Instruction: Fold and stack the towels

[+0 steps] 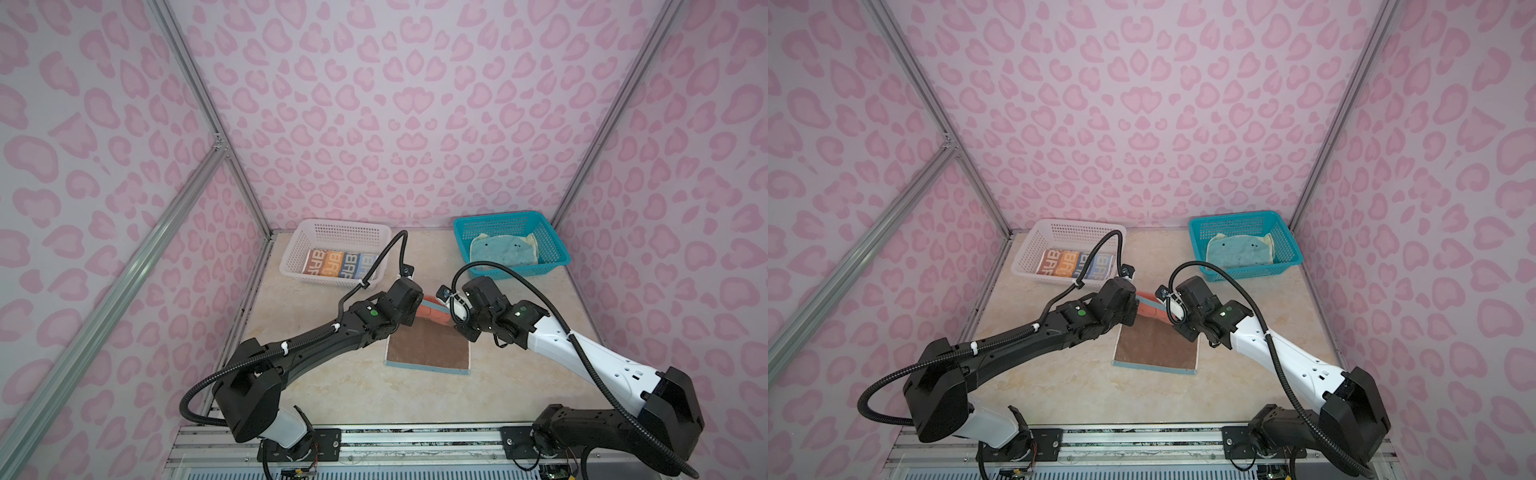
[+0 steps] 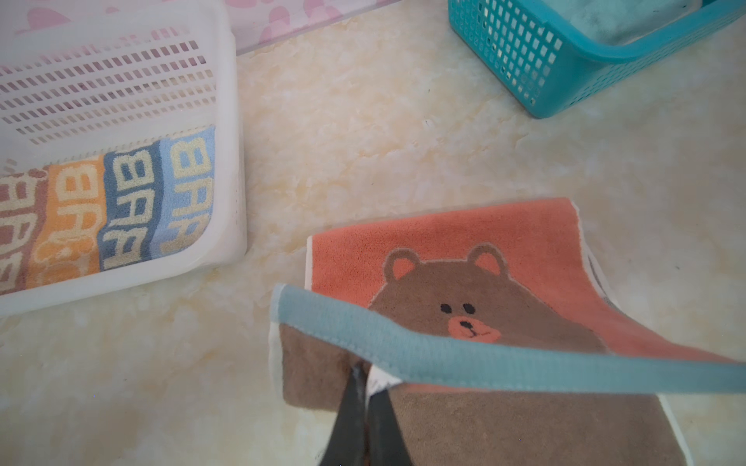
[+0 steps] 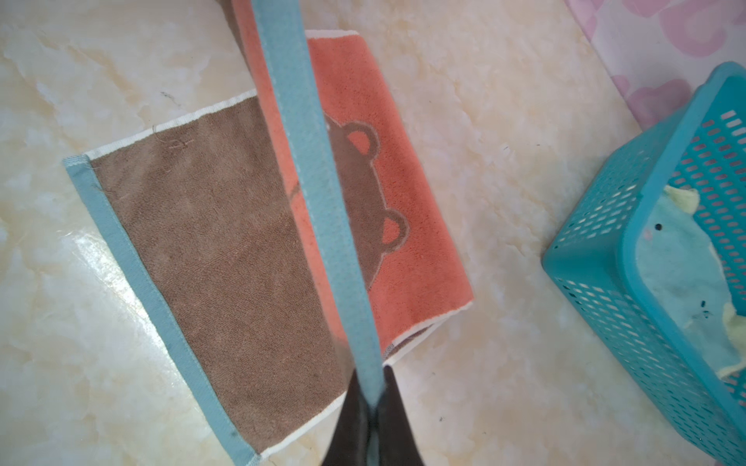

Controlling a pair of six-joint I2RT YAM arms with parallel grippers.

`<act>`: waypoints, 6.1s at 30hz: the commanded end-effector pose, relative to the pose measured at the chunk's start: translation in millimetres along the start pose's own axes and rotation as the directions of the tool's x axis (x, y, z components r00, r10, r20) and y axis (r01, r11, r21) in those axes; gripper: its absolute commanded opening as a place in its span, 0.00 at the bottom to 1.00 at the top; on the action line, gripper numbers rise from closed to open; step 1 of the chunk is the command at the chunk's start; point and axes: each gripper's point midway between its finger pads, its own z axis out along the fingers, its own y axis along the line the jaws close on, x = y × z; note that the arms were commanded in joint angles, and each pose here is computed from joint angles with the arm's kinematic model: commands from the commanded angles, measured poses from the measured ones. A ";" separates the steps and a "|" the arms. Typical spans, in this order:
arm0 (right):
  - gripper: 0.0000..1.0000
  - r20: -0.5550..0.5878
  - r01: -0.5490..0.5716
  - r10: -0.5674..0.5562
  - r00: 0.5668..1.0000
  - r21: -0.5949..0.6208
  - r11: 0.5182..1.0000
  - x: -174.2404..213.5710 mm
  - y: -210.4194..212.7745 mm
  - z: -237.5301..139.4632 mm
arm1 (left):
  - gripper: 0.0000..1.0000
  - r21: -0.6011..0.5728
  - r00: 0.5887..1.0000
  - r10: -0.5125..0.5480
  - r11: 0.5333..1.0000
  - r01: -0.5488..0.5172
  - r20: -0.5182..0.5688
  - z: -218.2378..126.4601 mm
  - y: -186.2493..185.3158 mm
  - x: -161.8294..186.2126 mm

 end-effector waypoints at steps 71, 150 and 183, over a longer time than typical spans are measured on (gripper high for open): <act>0.42 -0.209 -0.277 0.185 0.960 -0.643 0.714 5.5 180.4 74.3 | 1.00 -0.138 0.956 -0.228 0.957 0.255 0.185 -79.4 80.9 48.5; 0.22 -0.071 -0.815 0.817 0.572 0.057 0.576 87.1 -73.9 152.1 | 0.65 -0.086 0.895 -0.270 0.963 0.256 -0.356 179.9 25.2 44.4; 0.21 -0.055 -0.811 0.815 0.577 0.080 0.579 91.1 -74.0 141.8 | 0.61 -0.155 0.918 -0.306 0.949 0.273 -0.254 143.4 41.8 20.0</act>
